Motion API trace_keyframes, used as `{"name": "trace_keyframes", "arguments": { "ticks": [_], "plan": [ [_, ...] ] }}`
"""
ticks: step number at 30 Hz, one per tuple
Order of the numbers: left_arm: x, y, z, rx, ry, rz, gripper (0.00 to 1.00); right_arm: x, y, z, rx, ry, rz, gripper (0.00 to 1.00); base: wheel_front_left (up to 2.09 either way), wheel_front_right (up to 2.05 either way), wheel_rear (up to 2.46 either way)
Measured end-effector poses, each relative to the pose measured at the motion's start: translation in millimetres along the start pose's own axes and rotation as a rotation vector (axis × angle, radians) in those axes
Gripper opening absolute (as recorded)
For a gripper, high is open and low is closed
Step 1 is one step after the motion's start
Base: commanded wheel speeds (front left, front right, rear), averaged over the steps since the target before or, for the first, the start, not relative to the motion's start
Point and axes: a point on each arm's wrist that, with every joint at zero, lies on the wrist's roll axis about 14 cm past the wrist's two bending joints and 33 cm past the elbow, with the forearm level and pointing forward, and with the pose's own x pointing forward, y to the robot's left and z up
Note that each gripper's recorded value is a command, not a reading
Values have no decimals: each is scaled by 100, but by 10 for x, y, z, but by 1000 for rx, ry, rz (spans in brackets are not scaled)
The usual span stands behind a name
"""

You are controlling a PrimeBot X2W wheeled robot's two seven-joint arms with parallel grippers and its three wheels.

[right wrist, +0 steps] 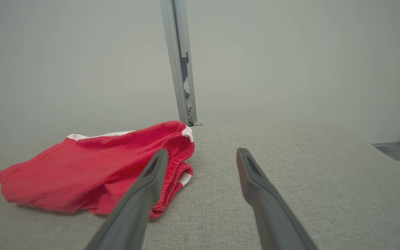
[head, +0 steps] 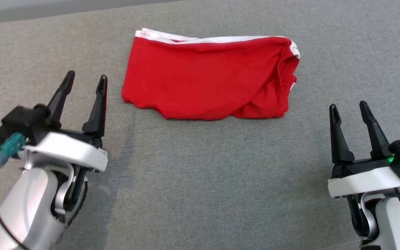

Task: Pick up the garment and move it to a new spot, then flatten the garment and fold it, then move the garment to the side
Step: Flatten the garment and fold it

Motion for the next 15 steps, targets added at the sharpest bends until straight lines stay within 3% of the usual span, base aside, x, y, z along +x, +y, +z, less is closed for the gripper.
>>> {"name": "trace_keyframes", "arguments": {
  "ticks": [15],
  "plan": [
    [426,-102,-1202,-75,432,-115,100,-123,-337,-238,10,71,-98,100,0,0,0]
  ]
}}
